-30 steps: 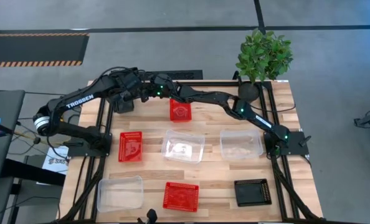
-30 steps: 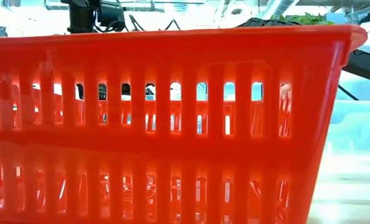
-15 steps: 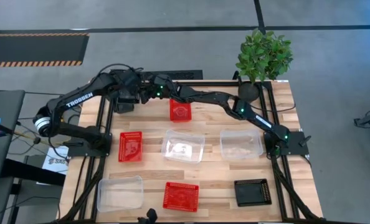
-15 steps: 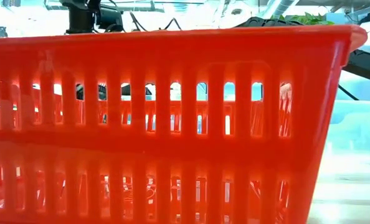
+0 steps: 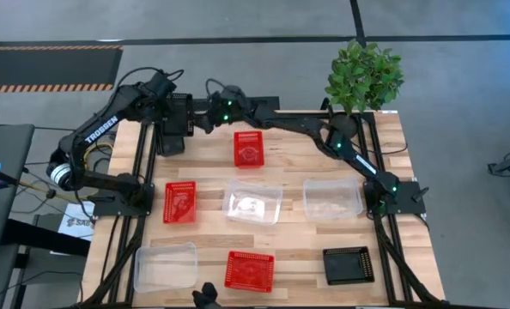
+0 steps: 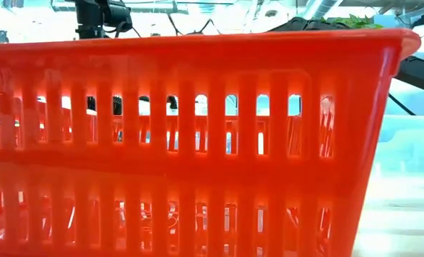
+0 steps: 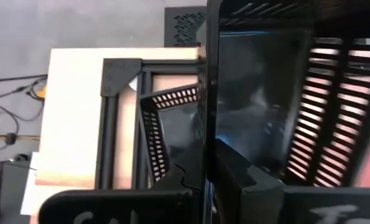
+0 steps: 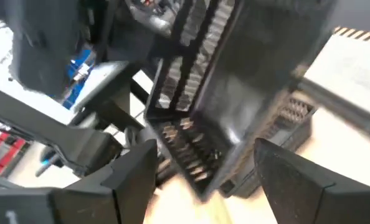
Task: Stack baskets by color
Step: Stack the top right black bin on top of the top left black bin
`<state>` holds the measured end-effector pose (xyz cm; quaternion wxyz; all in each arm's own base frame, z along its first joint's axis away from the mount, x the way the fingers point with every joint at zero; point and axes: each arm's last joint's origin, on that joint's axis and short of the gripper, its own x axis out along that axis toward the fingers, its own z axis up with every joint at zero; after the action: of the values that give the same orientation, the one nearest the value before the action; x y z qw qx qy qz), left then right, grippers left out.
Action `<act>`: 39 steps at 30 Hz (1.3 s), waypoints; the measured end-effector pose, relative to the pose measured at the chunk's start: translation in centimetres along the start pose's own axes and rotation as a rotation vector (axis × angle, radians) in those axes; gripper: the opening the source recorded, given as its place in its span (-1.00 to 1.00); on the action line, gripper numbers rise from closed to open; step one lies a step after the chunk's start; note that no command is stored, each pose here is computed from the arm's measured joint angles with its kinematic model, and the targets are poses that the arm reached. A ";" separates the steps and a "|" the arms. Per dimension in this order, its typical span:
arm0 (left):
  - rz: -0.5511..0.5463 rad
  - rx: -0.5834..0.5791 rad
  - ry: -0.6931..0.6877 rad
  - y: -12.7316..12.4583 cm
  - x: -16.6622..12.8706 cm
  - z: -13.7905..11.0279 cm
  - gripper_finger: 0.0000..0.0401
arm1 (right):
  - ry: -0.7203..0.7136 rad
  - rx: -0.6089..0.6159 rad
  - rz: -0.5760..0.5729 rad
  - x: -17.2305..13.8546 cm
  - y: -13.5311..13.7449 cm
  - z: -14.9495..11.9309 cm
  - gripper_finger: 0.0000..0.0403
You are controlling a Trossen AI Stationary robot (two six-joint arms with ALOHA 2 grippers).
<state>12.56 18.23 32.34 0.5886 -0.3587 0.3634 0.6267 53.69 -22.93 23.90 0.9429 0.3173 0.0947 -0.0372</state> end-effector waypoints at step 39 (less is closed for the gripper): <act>0.194 -0.191 0.170 1.9 6.1 -3.3 -1.00 | 0.268 -0.489 -0.212 -19.7 11.6 10.5 0.42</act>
<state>10.39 18.17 25.51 0.4556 -0.4279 0.3838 0.6797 37.52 -19.82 42.95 0.9613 0.0712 0.2569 -0.0692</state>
